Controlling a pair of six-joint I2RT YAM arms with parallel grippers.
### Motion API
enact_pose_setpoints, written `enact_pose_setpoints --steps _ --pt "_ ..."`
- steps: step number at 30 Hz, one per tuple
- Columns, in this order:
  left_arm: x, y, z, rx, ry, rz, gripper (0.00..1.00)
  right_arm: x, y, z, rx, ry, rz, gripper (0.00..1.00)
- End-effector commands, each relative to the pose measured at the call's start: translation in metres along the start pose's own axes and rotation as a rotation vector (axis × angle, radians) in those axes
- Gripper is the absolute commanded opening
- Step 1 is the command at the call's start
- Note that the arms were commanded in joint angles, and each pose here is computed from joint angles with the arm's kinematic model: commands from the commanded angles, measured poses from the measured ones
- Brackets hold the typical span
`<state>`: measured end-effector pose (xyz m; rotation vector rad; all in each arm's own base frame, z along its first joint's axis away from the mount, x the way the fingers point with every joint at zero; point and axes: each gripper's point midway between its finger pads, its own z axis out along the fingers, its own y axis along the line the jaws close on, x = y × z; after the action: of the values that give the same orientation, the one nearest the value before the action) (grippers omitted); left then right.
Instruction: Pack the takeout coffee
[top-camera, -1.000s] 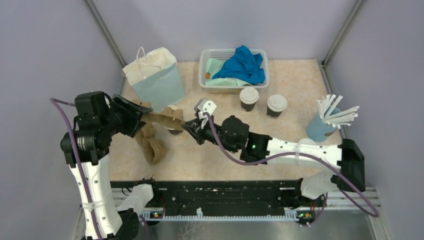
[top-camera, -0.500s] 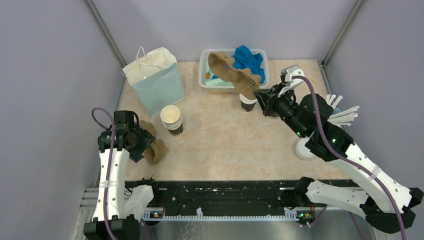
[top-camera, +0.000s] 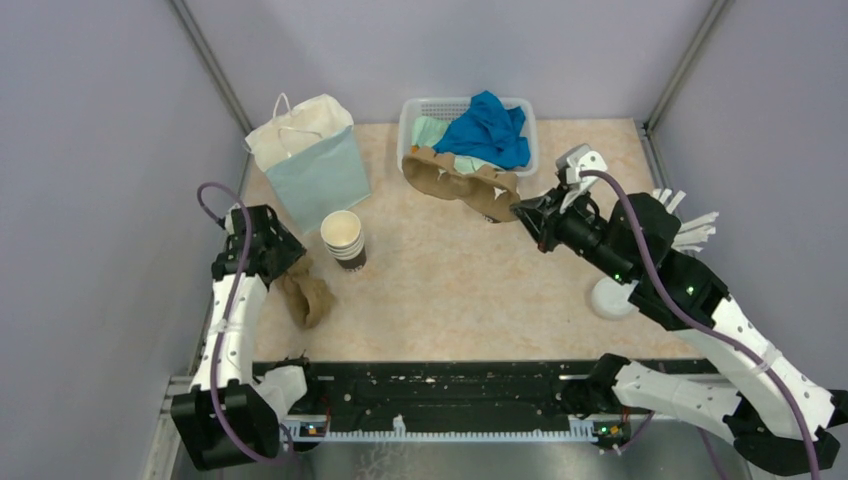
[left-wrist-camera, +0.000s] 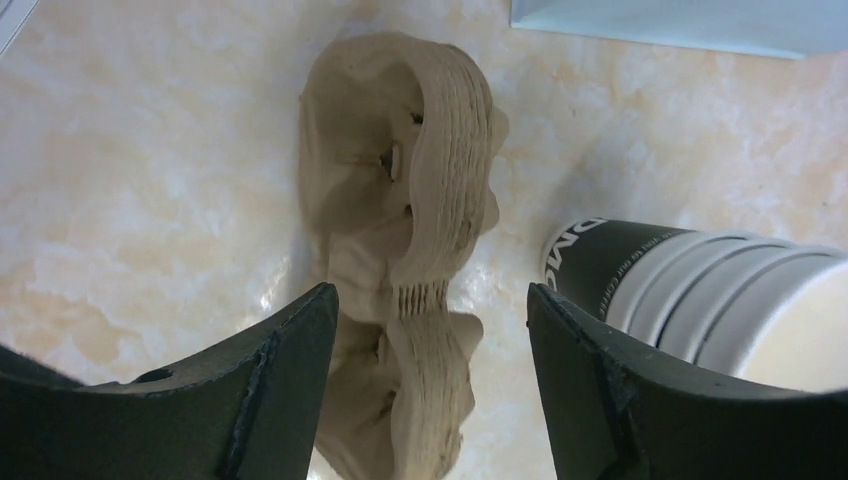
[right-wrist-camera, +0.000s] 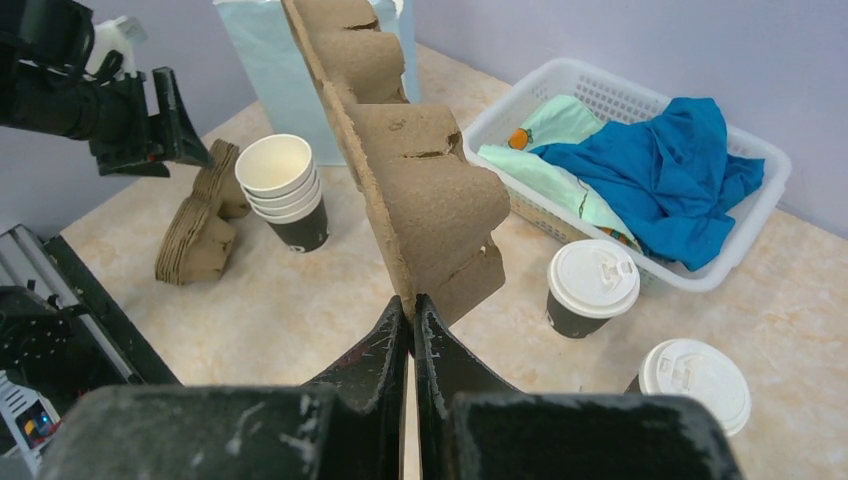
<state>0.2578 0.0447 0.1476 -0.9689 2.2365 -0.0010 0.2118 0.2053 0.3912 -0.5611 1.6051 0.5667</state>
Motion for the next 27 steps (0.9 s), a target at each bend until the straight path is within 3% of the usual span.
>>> enact_pose_setpoints --steps 1,7,10,16,19,27 --pt "-0.028 -0.017 0.025 0.095 -0.129 0.107 0.75 -0.012 -0.001 -0.007 -0.01 -0.044 -0.039 0.0" --pt "-0.037 -0.028 0.049 0.131 -0.167 0.158 0.65 -0.012 -0.002 -0.01 -0.013 -0.041 -0.042 0.0" --pt "-0.033 -0.019 0.058 0.067 -0.132 0.154 0.53 -0.012 -0.001 -0.01 -0.017 -0.039 -0.043 0.0" --pt "-0.019 -0.006 0.068 -0.003 -0.046 0.181 0.44 -0.015 -0.001 -0.012 -0.018 -0.046 -0.042 0.0" --pt "-0.018 -0.002 0.065 -0.024 -0.028 0.199 0.31 -0.016 0.0 -0.013 -0.023 -0.05 -0.041 0.0" --pt "-0.039 0.062 0.016 -0.441 0.011 0.24 0.25 -0.018 0.0 -0.016 -0.024 -0.062 -0.04 0.0"
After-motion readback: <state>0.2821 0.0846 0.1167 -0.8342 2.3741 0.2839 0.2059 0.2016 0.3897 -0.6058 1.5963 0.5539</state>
